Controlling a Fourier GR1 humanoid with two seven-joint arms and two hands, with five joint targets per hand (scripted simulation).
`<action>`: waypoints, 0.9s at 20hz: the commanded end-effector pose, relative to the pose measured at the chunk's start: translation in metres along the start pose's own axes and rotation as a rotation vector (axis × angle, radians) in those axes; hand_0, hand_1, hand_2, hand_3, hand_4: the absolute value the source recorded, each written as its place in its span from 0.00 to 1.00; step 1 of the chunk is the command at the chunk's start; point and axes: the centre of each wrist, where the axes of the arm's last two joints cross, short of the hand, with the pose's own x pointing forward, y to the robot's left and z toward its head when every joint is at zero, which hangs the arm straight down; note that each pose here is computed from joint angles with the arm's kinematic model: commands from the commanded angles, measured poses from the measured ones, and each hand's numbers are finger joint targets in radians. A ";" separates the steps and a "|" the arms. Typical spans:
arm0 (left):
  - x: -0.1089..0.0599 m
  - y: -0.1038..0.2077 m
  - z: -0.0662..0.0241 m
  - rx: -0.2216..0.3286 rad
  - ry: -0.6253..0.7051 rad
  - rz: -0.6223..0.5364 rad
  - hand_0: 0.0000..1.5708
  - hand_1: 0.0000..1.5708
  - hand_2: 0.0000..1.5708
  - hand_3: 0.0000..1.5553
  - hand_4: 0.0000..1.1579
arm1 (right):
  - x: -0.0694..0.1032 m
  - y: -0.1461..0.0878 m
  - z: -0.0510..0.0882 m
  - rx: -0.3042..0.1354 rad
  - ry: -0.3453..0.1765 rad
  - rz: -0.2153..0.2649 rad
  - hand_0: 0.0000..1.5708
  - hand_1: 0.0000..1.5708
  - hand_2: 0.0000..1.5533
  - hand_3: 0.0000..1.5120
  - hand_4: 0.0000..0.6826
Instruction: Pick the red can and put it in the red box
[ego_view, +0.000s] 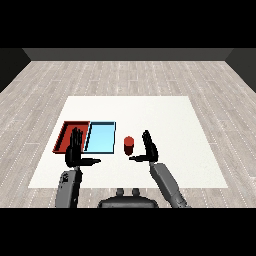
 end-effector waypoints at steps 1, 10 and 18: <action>-0.013 0.007 0.0058 -0.018 -0.001 0.019 0.00 0.00 0.00 0.00 0.00 | -0.010 0.006 0.004 0.005 0.013 -0.028 0.00 0.00 0.00 0.00 0.00; -0.015 -0.002 -0.0046 -0.011 0.006 0.006 0.00 0.00 0.00 0.00 0.00 | -0.027 0.024 0.012 0.009 0.021 -0.060 0.00 0.00 0.00 0.00 0.00; -0.009 0.013 -0.0077 -0.021 -0.010 0.043 0.00 0.00 0.00 0.00 0.00 | -0.037 0.023 -0.009 0.014 0.042 -0.053 0.00 0.00 0.00 0.00 0.00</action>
